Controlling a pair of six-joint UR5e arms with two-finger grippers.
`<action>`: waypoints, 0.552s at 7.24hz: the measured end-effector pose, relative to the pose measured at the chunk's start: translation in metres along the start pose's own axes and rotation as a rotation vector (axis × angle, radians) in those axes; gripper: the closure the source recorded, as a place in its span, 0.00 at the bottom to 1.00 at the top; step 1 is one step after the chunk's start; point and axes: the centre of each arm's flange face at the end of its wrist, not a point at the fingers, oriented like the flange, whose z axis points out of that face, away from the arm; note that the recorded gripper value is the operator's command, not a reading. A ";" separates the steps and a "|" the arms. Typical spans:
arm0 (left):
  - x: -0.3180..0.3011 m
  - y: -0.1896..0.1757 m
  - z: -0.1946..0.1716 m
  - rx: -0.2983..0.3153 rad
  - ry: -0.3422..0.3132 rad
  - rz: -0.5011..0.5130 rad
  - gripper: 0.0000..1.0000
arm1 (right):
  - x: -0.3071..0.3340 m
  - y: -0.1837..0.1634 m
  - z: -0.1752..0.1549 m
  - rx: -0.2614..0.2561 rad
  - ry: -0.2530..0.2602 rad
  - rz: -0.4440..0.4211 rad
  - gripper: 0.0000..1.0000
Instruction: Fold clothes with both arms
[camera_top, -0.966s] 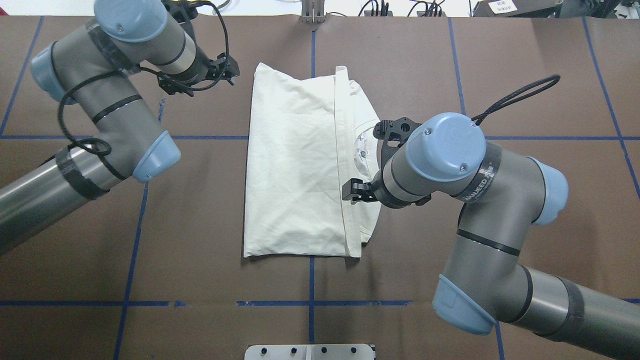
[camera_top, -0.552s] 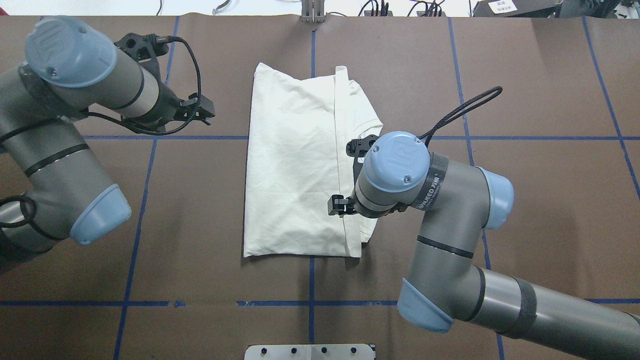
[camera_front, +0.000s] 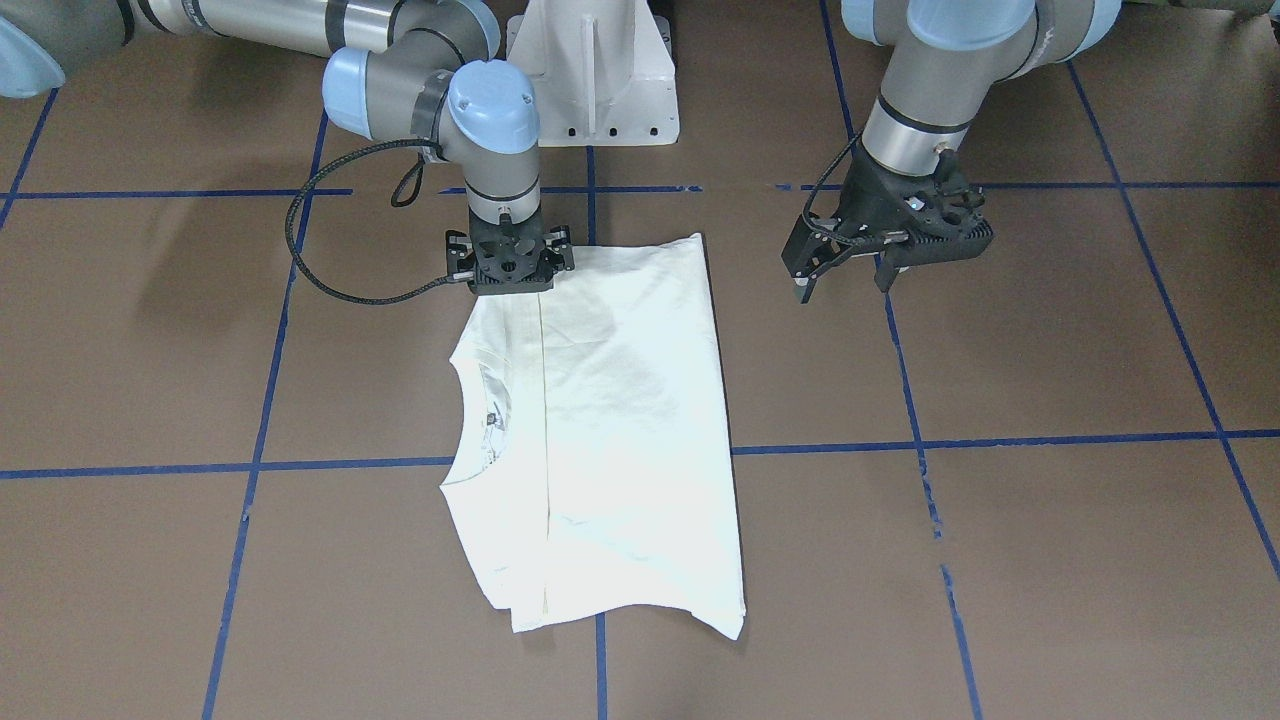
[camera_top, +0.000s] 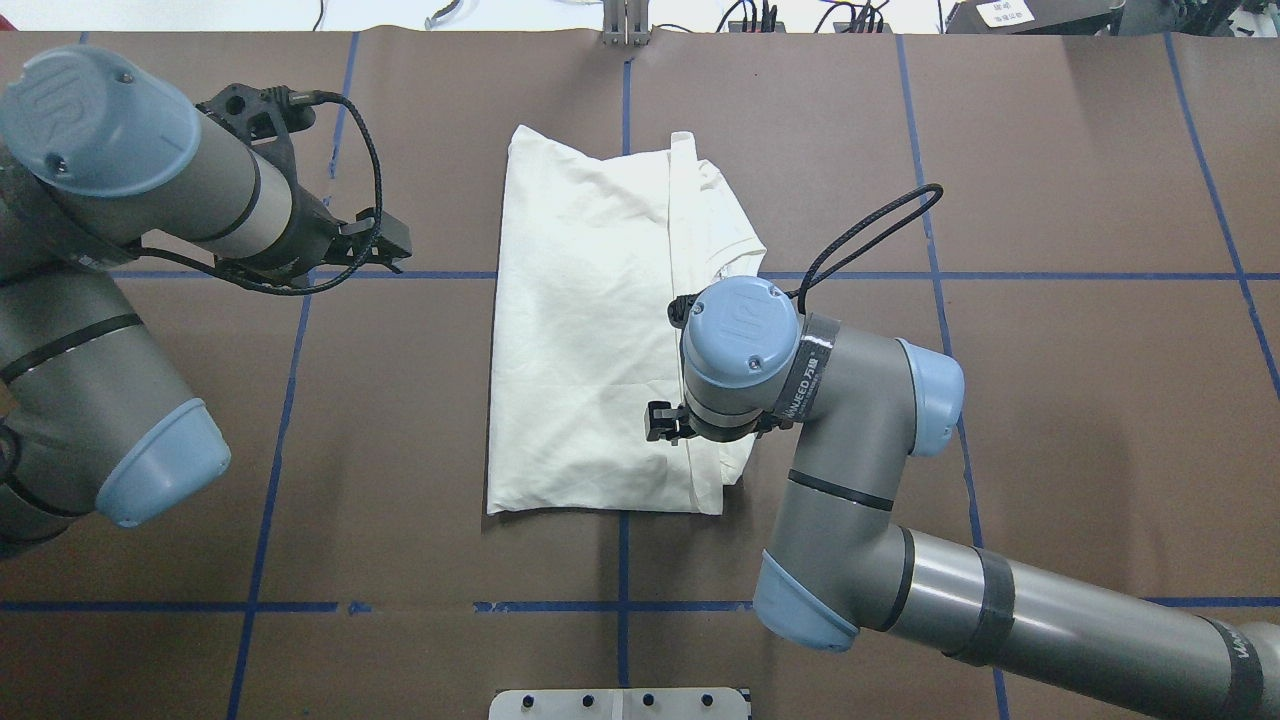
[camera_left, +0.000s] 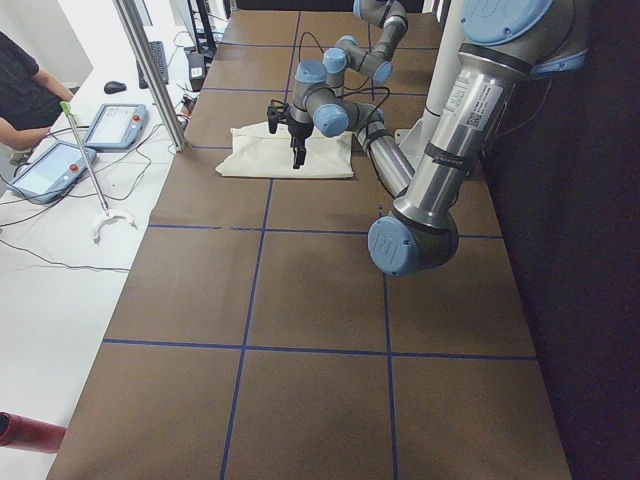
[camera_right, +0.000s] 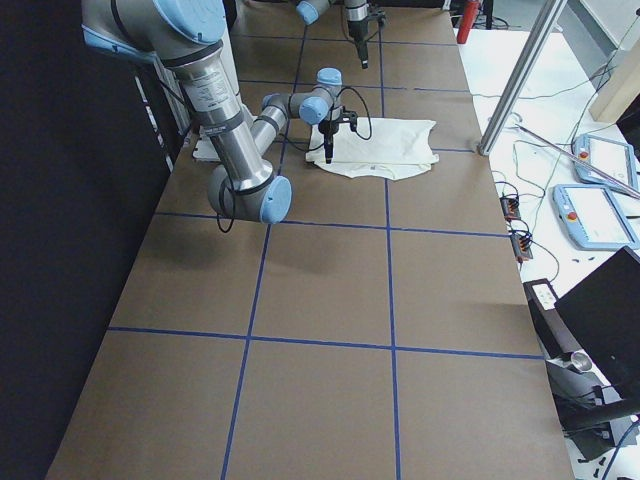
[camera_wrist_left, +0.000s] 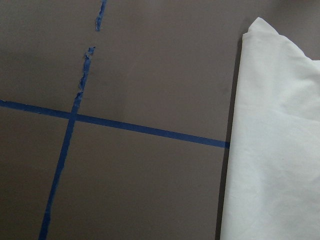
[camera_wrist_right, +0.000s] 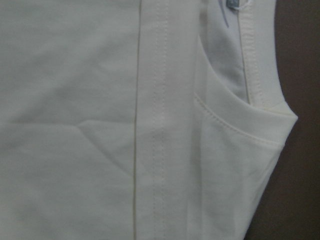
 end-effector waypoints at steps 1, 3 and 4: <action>0.000 0.002 0.001 -0.003 -0.001 0.002 0.00 | -0.002 0.003 0.008 -0.011 0.014 -0.004 0.00; 0.001 0.003 0.002 -0.006 -0.001 0.003 0.00 | -0.003 0.007 0.015 -0.034 0.050 -0.003 0.00; 0.001 0.004 0.003 -0.008 0.000 0.004 0.00 | -0.003 0.007 0.014 -0.040 0.063 -0.005 0.00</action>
